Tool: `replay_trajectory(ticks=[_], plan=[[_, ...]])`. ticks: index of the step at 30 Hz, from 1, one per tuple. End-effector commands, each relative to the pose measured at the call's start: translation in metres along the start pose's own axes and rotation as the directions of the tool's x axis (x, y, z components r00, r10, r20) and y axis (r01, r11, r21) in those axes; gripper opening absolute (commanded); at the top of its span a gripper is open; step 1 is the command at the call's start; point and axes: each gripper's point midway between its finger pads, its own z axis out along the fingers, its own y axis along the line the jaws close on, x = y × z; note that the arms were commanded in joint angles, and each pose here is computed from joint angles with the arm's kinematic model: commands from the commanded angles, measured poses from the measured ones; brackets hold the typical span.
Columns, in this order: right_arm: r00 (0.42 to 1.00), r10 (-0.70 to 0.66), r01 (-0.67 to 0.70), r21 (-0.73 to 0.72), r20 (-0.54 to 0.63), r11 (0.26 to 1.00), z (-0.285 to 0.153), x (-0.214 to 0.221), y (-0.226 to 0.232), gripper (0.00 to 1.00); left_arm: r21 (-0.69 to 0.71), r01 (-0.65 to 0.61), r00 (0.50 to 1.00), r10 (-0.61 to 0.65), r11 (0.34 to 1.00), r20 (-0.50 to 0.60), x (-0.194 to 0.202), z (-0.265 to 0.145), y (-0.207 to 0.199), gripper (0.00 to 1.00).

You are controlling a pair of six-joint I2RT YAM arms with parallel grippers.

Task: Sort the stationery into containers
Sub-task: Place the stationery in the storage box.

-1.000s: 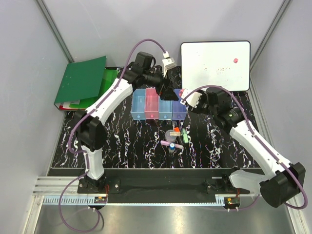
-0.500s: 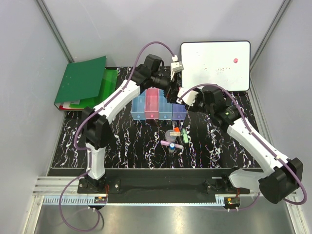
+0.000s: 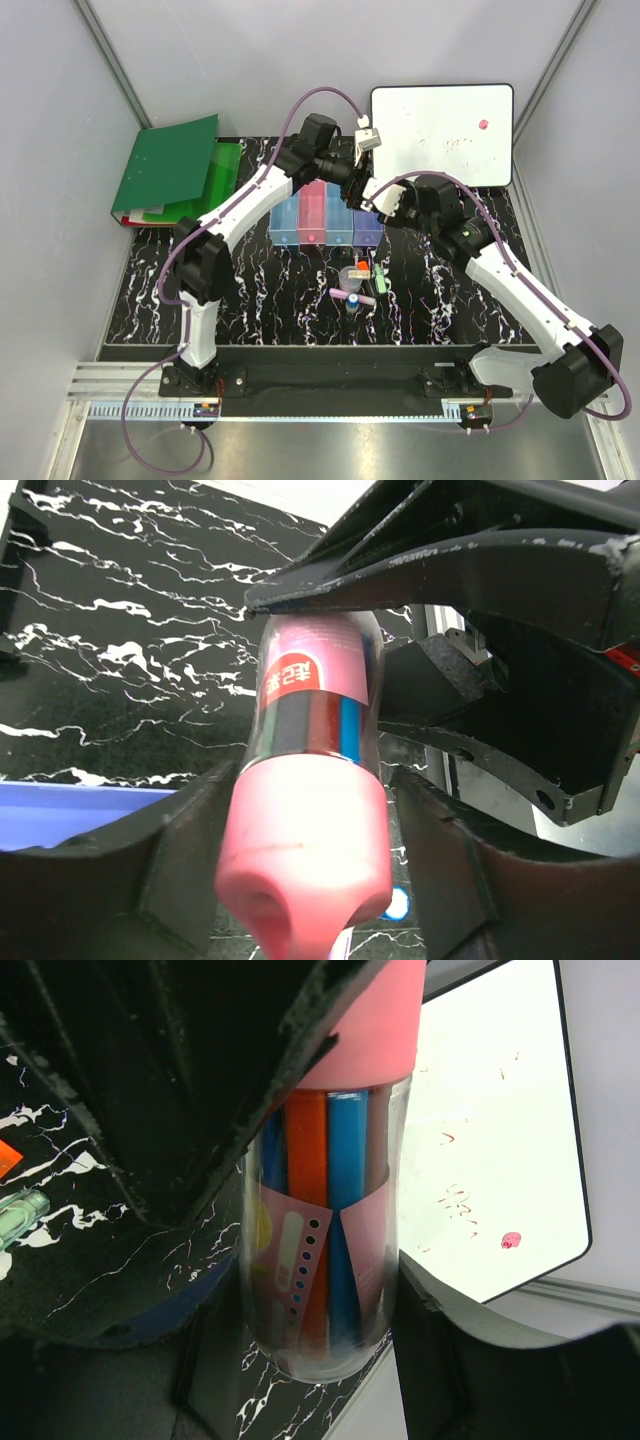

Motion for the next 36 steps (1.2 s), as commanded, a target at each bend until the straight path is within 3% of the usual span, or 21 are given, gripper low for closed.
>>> replay_trajectory(ticks=[1, 15, 24, 28, 29, 33, 34, 36], plan=[[0.998, 0.019, -0.023, 0.086, 0.057, 0.996, -0.013, -0.013, -0.018, 0.00, 0.016, -0.134, 0.988, 0.132, 0.991, 0.079, -0.041, -0.013, -0.018, 0.64], [0.999, 0.021, -0.025, 0.083, 0.051, 0.996, -0.015, -0.007, -0.011, 0.00, -0.019, -0.158, 0.982, 0.160, 0.987, 0.105, -0.052, -0.037, -0.017, 0.64], [0.998, 0.024, -0.028, 0.091, 0.051, 0.995, -0.016, -0.007, -0.013, 0.00, 0.007, -0.148, 0.980, 0.146, 0.989, 0.139, -0.062, -0.033, -0.017, 0.58], [0.998, 0.024, -0.029, 0.092, 0.052, 0.995, -0.015, -0.008, -0.014, 0.01, 0.020, -0.145, 0.980, 0.141, 0.989, 0.140, -0.061, -0.031, -0.018, 0.37], [0.998, 0.025, -0.030, 0.091, 0.056, 0.995, -0.016, -0.009, -0.014, 0.01, 0.021, -0.146, 0.980, 0.142, 0.989, 0.142, -0.061, -0.031, -0.018, 0.27], [0.998, 0.025, -0.030, 0.095, 0.059, 0.995, -0.015, -0.011, -0.015, 0.02, 0.032, -0.134, 0.982, 0.129, 0.990, 0.141, -0.059, -0.028, -0.017, 0.00], [0.998, 0.026, -0.032, 0.101, 0.058, 0.994, -0.016, -0.011, -0.017, 0.03, 0.034, -0.129, 0.983, 0.123, 0.991, 0.140, -0.058, -0.028, -0.017, 0.00], [0.998, 0.017, -0.023, 0.104, 0.059, 0.994, -0.016, -0.011, -0.018, 0.23, 0.036, -0.129, 0.982, 0.123, 0.991, 0.140, -0.058, -0.028, -0.018, 0.00]])
